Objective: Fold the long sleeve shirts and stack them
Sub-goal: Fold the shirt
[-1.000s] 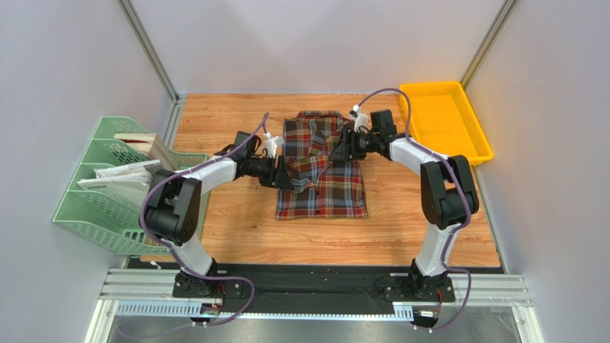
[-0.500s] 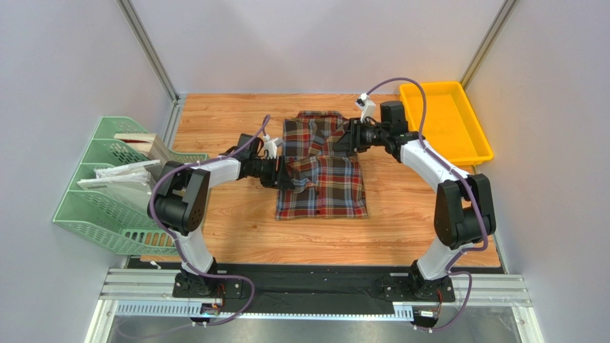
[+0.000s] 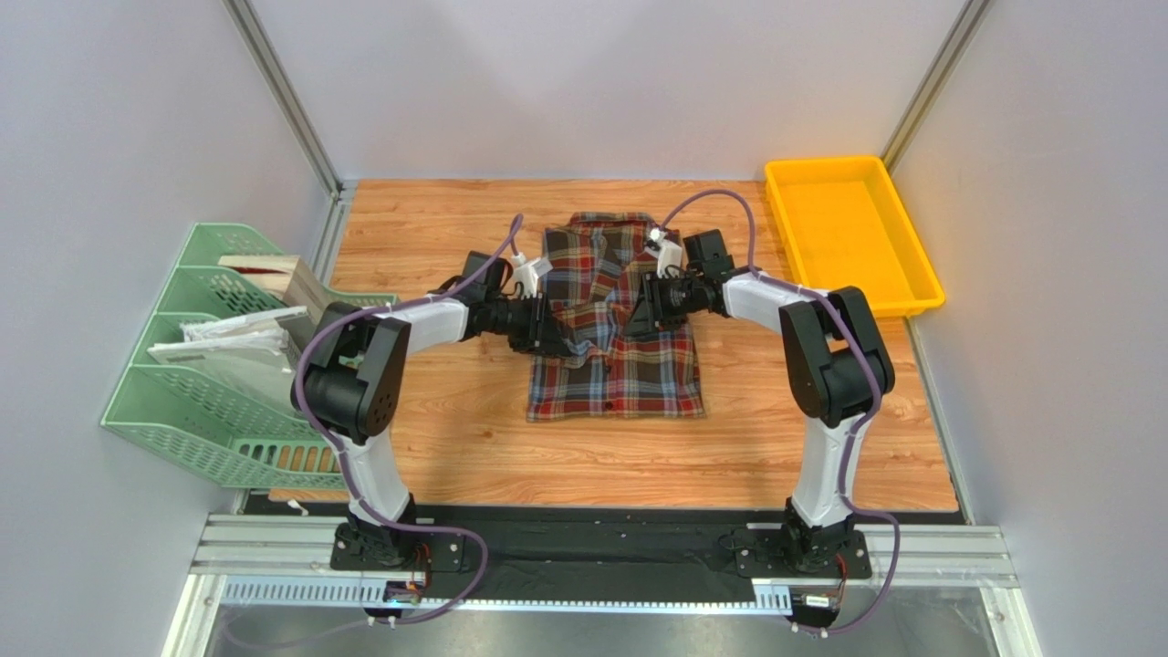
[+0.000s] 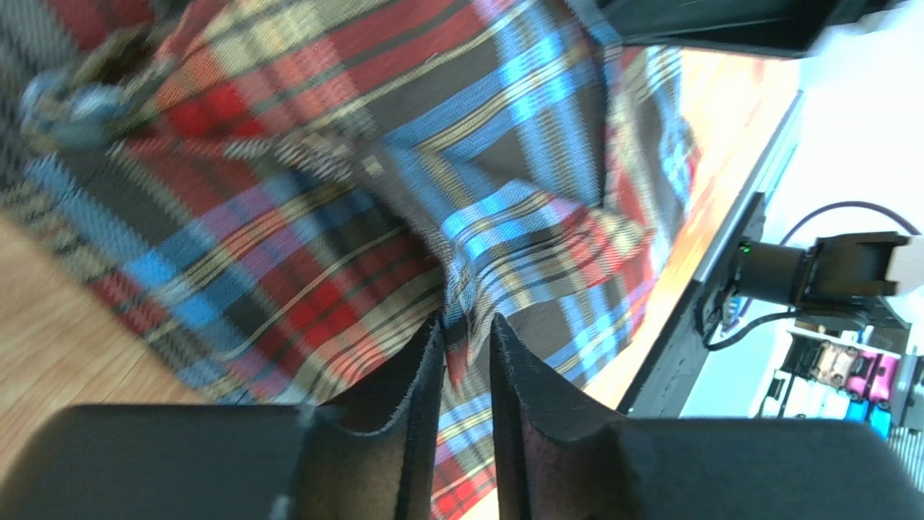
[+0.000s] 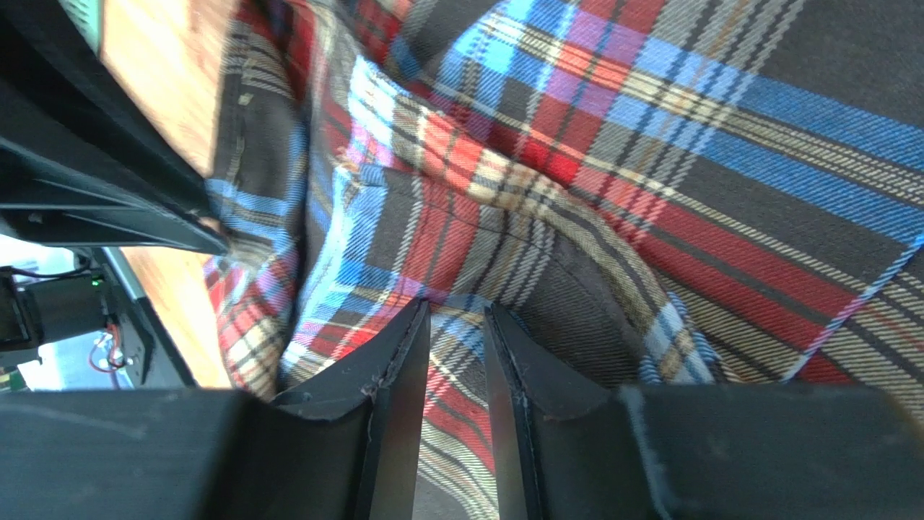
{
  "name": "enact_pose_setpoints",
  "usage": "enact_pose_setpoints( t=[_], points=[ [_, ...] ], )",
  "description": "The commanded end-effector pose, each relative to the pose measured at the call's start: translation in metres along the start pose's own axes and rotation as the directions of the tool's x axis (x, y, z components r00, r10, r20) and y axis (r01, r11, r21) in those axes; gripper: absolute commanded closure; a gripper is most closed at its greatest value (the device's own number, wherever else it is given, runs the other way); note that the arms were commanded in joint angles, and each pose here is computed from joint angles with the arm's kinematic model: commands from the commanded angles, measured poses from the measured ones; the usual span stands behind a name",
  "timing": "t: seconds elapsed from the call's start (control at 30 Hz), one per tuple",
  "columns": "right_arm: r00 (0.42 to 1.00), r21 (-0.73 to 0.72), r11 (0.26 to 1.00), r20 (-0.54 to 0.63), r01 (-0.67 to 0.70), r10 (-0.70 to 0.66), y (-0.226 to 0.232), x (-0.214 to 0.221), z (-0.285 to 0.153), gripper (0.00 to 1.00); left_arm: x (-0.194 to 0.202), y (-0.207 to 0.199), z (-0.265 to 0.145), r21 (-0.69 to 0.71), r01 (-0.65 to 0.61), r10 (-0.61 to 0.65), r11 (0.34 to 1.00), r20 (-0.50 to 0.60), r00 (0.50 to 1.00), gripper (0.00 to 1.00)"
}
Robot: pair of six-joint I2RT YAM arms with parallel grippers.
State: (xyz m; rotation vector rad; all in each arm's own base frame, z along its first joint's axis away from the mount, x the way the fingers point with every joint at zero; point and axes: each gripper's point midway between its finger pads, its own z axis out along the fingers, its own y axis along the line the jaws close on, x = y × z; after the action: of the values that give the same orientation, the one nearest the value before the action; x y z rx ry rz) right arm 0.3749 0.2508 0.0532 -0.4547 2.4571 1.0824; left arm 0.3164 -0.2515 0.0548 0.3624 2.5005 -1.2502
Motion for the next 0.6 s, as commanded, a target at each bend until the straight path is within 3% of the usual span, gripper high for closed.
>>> enact_pose_setpoints(
  t=[0.0, 0.13, 0.43, 0.57],
  points=[
    [0.996, 0.019, 0.997, 0.043, 0.076, -0.077, -0.003, -0.023, -0.001, 0.69, -0.03, -0.032, -0.005, 0.075, -0.072, 0.067, 0.995, 0.065, 0.996, 0.81],
    [0.996, 0.018, 0.997, 0.038, 0.08, -0.081, -0.004, -0.021, 0.001, 0.69, -0.041, -0.04, -0.003, 0.084, -0.092, 0.086, 0.992, 0.072, 0.994, 1.0],
    [0.994, 0.016, 0.995, 0.037, 0.097, -0.098, -0.003, -0.024, 0.001, 0.69, -0.086, -0.069, 0.016, 0.173, -0.156, 0.132, 0.972, 0.141, 0.981, 1.0],
    [0.994, 0.012, 0.994, 0.04, 0.105, -0.105, -0.002, -0.026, 0.001, 0.68, -0.1, -0.065, 0.031, 0.183, -0.133, 0.108, 0.974, 0.138, 0.984, 0.94]
  ],
)
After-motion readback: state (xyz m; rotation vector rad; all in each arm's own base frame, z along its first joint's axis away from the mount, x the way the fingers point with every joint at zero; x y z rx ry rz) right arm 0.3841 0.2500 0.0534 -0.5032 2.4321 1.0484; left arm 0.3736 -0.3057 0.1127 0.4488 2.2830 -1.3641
